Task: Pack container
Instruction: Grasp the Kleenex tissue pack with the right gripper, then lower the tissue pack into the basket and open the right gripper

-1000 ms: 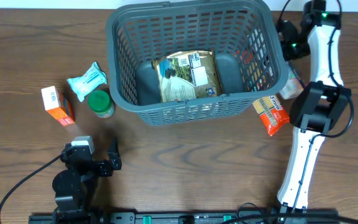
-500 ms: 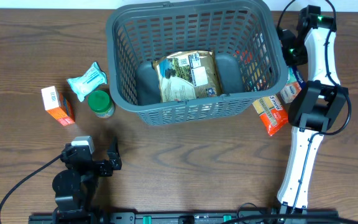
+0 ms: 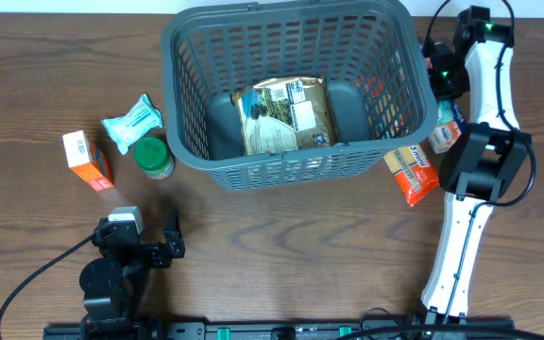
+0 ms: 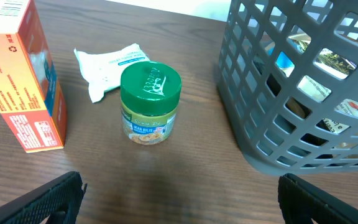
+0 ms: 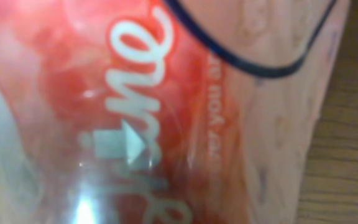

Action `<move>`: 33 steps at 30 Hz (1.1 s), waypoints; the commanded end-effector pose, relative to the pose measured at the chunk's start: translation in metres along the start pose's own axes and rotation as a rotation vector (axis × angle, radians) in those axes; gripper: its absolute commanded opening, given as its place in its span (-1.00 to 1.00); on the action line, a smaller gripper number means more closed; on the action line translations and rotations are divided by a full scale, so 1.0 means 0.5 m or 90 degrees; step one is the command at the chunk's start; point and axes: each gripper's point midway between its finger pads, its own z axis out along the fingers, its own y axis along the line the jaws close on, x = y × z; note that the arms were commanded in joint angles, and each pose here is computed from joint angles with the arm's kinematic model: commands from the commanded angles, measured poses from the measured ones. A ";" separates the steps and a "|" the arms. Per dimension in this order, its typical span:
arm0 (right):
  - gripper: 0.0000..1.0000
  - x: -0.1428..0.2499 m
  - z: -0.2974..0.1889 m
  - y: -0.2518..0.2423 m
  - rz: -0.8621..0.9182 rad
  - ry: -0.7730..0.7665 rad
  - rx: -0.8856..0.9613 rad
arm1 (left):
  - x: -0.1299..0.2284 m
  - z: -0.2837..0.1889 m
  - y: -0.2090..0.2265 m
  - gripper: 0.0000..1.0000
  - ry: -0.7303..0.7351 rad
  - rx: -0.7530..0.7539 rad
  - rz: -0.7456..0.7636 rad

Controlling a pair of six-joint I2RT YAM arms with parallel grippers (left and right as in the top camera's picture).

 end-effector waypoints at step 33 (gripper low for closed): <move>-0.77 0.084 -0.791 0.699 -0.681 -0.521 -0.093 | 0.015 0.005 0.003 0.97 0.009 0.000 0.008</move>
